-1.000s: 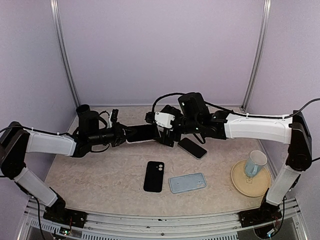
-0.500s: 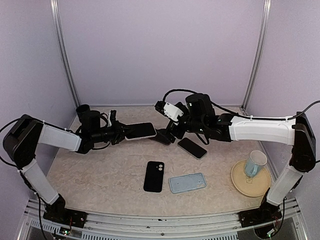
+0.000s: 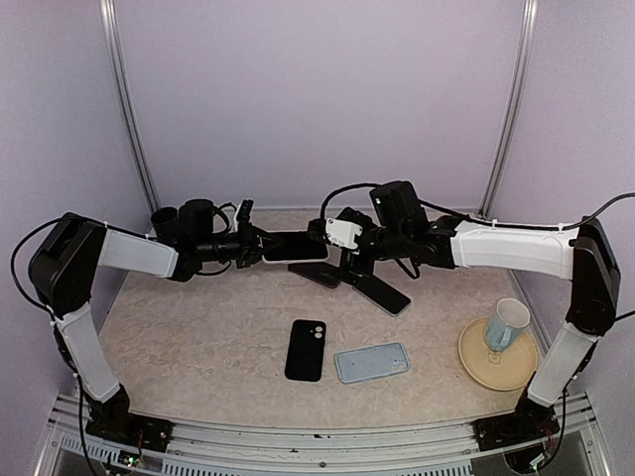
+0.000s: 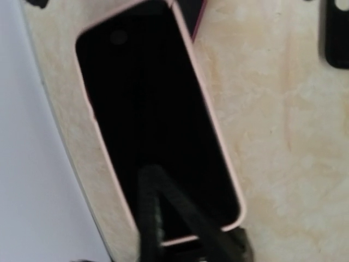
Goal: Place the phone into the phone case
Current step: Pass from the left arm to the right
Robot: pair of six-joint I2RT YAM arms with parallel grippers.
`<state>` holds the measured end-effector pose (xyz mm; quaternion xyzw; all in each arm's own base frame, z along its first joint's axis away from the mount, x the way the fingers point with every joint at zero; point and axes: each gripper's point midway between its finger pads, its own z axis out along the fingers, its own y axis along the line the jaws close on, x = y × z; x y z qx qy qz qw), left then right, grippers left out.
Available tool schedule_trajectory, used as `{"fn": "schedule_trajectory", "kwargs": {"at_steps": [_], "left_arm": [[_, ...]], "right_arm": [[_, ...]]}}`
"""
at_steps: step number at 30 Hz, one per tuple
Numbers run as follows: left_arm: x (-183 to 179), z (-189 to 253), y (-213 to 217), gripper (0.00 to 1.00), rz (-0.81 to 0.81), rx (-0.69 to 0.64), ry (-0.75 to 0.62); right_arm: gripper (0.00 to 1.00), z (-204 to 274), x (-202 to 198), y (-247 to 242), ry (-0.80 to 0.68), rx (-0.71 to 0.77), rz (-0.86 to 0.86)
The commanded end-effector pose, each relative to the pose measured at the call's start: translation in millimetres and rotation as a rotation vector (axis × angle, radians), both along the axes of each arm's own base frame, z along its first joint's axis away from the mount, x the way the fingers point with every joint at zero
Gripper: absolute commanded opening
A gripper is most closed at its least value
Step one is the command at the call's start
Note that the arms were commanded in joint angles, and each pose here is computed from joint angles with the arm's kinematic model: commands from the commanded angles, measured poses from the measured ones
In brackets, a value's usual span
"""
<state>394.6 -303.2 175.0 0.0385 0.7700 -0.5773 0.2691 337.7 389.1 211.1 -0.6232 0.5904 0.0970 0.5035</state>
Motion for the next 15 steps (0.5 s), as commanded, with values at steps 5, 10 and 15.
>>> {"fn": "schedule_trajectory", "kwargs": {"at_steps": [5, 10, 15], "left_arm": [[-16.3, 23.7, -29.2, 0.00, -0.143, -0.017, -0.095], [-23.8, 25.6, -38.3, 0.00, -0.163, -0.018, -0.096], [-32.8, 30.5, -48.0, 0.00, -0.186, -0.022, -0.108]], "right_arm": [[1.00, 0.3, -2.2, 18.9, -0.092, -0.096, 0.165], [1.00, -11.5, -4.8, 31.6, -0.035, -0.103, 0.199], [1.00, -19.7, -6.7, 38.0, 0.011, -0.108, 0.197]]}}
